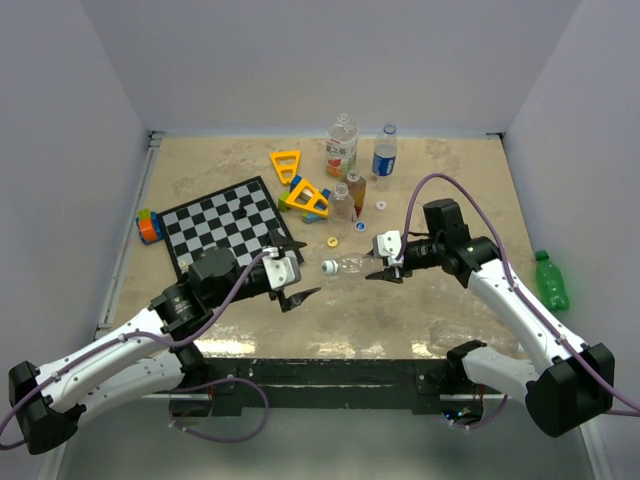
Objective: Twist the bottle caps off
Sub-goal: Unscrew the bottle cap from the plastic bottle.
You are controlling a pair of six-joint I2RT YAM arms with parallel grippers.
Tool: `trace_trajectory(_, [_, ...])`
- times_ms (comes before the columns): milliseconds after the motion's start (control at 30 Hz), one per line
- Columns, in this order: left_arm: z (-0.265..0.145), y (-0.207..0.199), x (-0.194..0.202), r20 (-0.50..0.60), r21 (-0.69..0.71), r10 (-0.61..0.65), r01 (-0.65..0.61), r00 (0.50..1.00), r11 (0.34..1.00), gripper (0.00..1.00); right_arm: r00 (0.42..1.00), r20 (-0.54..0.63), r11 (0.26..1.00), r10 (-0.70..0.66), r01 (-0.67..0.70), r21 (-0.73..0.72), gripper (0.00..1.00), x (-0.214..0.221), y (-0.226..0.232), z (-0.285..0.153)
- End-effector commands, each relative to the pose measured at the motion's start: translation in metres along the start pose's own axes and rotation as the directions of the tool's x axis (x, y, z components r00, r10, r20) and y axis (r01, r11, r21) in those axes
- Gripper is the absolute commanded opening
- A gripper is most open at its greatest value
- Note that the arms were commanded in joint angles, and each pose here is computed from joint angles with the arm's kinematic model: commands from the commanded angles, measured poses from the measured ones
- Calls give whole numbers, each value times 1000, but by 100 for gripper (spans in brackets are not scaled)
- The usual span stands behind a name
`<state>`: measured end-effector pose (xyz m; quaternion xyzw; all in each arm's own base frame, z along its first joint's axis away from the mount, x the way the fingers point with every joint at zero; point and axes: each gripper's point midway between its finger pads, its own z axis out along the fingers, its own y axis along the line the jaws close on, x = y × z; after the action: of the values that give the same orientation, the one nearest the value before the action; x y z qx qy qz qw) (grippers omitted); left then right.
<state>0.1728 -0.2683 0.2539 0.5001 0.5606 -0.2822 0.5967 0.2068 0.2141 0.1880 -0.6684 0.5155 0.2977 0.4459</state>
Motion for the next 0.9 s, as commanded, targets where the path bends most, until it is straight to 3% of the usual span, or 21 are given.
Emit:
trace_trajectory(0, [6,3,-10,57,9,83,-84,995,996,100,1000,6,1000,-17,17,5,13,-5,-3,-2])
trace_trajectory(367, [6,3,-10,76,-2,104,-104,992,995,100,1000,3,1000,-14,14,3,13,-3,-2,-1])
trace_trajectory(667, [18,-6,-9,82,73,111,-117,990,990,100,1000,5,1000,-15,15,3,13,-4,-2,-2])
trace_trajectory(867, [26,-9,-14,110,95,90,-101,990,990,88,1000,5,1000,-14,14,2,13,-4,-2,-2])
